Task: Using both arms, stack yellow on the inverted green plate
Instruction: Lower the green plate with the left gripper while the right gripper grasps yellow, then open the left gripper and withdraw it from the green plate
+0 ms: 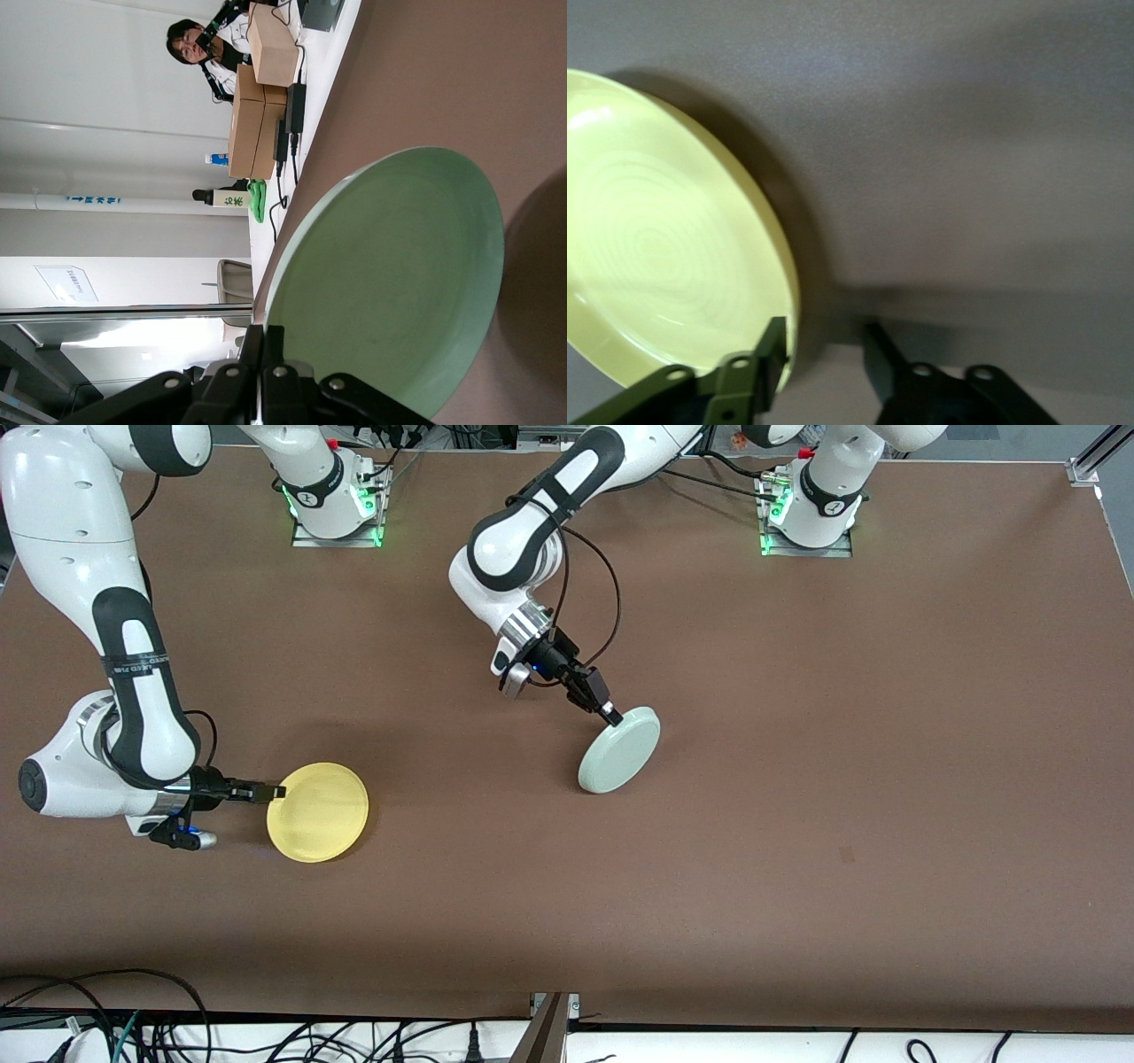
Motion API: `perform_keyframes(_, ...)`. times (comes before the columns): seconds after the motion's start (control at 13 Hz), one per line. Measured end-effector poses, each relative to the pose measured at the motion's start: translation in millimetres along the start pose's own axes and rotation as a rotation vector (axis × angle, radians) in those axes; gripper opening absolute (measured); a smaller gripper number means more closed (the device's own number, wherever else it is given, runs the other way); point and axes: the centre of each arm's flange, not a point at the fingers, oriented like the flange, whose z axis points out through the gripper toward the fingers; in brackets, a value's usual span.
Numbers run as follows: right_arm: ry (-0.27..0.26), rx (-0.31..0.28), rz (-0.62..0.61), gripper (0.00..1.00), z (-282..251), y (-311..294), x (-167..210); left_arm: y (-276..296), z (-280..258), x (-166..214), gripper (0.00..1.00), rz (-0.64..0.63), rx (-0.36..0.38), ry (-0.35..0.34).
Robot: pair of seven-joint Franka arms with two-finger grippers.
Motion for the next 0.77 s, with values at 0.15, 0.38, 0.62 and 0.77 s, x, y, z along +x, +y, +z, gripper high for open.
perform_keyframes(0.15,0.000,0.000,-0.007,0.17,1,-4,0,9,-23,-8,0.06,0.002,0.003,0.027)
perform_keyframes(0.38,0.007,-0.004,-0.025,0.02,1,-16,2,28,-53,-22,0.27,-0.056,-0.019,0.051)
perform_keyframes(0.62,0.043,-0.005,-0.048,0.02,-18,-28,8,46,-73,-37,0.56,-0.212,-0.057,0.040)
perform_keyframes(0.77,0.059,0.004,-0.071,0.02,-44,-42,9,60,-94,-49,0.79,-0.388,-0.138,0.001)
